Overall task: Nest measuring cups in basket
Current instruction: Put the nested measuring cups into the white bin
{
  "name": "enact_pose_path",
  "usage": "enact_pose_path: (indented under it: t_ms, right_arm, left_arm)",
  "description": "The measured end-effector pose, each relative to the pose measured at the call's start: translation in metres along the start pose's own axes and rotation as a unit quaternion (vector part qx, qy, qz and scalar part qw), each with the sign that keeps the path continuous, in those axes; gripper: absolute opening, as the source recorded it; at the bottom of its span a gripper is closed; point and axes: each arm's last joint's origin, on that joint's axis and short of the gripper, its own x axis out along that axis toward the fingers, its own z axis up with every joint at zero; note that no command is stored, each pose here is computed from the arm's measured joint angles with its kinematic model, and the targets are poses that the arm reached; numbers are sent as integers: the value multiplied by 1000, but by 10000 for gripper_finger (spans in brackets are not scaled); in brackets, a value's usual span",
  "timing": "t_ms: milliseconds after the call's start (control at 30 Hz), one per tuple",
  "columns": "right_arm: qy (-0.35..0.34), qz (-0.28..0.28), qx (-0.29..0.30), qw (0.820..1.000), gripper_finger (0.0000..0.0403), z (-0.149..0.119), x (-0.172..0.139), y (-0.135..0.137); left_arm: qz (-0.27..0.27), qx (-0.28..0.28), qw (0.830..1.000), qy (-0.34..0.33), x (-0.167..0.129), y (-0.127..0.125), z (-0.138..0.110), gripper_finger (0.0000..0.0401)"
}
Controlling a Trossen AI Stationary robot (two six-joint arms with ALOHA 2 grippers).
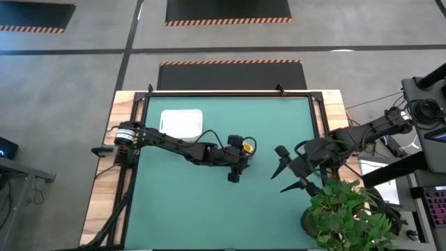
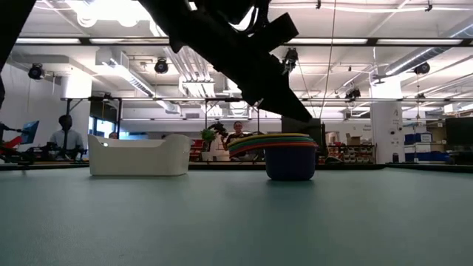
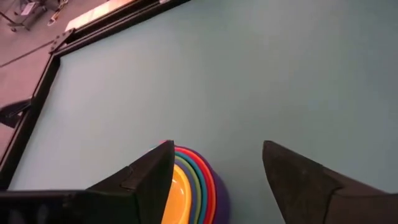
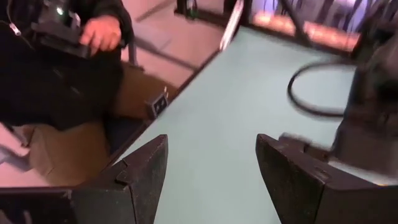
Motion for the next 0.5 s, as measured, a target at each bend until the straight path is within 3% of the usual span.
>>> enact_pose_path:
  t_ms: [333, 500]
  right_arm:
    - [-93, -15, -95, 991, 231, -17, -4, 2]
    - [-132, -31, -145, 980, 231, -14, -2, 1]
  left_arm:
    - [10, -2, 999, 43, 0, -1, -8, 291]
    - [11, -4, 999, 42, 0, -1, -8, 299]
